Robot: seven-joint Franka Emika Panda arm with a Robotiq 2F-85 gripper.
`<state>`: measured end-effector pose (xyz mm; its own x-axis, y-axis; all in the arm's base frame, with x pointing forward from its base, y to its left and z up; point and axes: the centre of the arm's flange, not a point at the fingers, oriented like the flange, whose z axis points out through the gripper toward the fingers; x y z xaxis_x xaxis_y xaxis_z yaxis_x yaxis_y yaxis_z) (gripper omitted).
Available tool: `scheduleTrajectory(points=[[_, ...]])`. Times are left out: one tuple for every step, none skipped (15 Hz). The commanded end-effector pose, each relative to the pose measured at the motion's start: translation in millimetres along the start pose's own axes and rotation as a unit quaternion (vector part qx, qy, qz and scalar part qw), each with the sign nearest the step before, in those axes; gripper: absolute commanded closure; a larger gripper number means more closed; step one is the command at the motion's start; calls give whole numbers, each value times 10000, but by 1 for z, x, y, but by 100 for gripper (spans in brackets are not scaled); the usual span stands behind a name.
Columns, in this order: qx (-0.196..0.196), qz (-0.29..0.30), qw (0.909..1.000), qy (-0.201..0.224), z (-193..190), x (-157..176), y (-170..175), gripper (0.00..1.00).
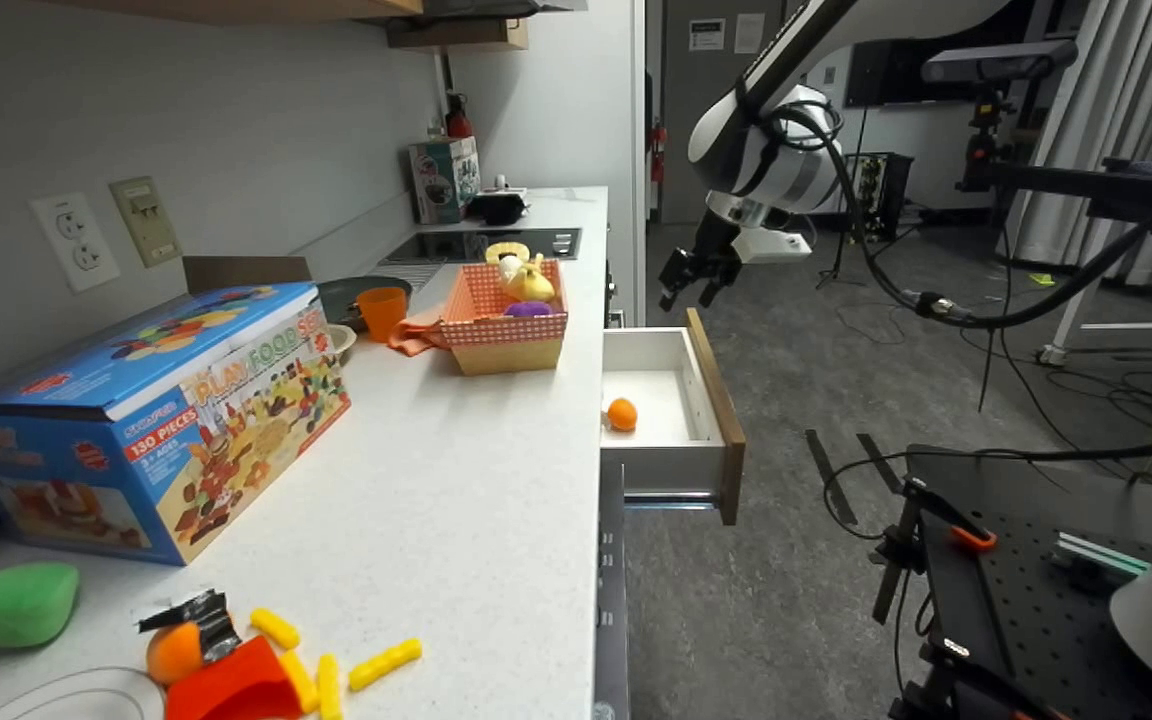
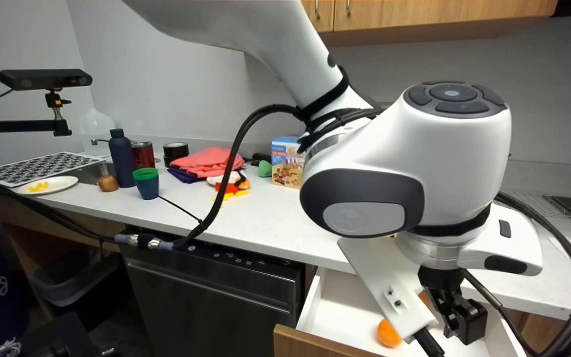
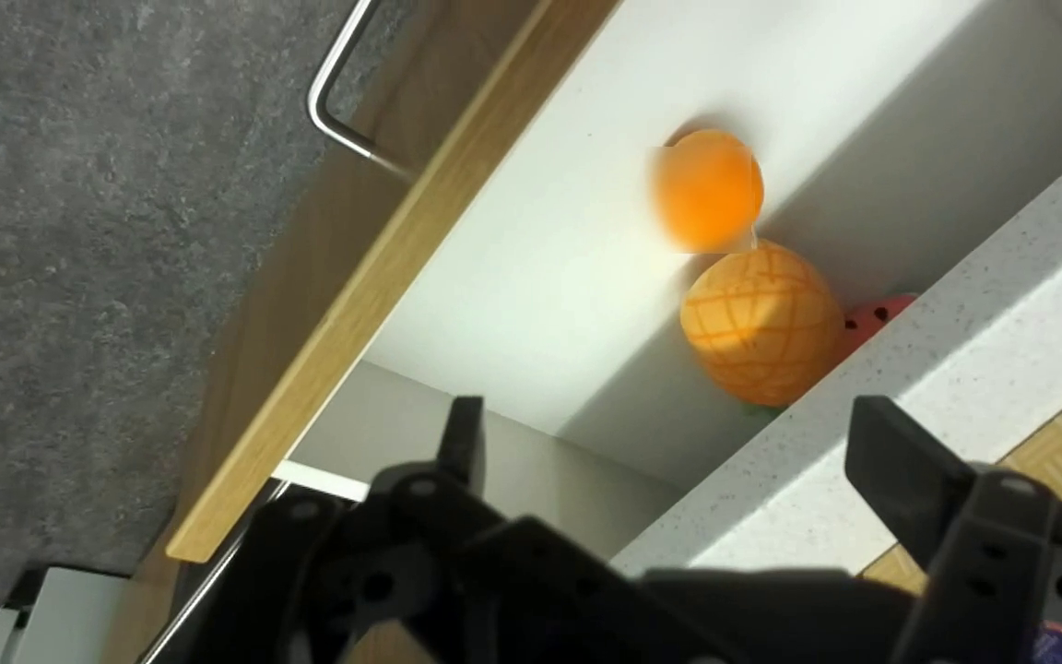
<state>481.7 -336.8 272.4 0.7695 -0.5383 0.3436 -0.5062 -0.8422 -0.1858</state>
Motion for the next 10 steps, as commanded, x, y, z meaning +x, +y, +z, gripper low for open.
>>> scheduleTrajectory(points=[[-187,-569,9981,-153,26,16,-6,0],[-222,-827,9961,-209,33,18,-9,0],[-262,-1098,9933,-247,41,22,-12,0],[-243,-1333,9903,-292,48,25,-15,0],[-303,-1584,9863,-351,56,28,-17,0],[-318,-1791,9825,-399,64,32,-18,0],[-334,-1961,9790,-441,71,34,-19,0],[-320,-2133,9753,-468,79,36,-18,0],[-301,-2278,9719,-508,86,36,-18,0],[-297,-2386,9691,-550,91,36,-19,0]])
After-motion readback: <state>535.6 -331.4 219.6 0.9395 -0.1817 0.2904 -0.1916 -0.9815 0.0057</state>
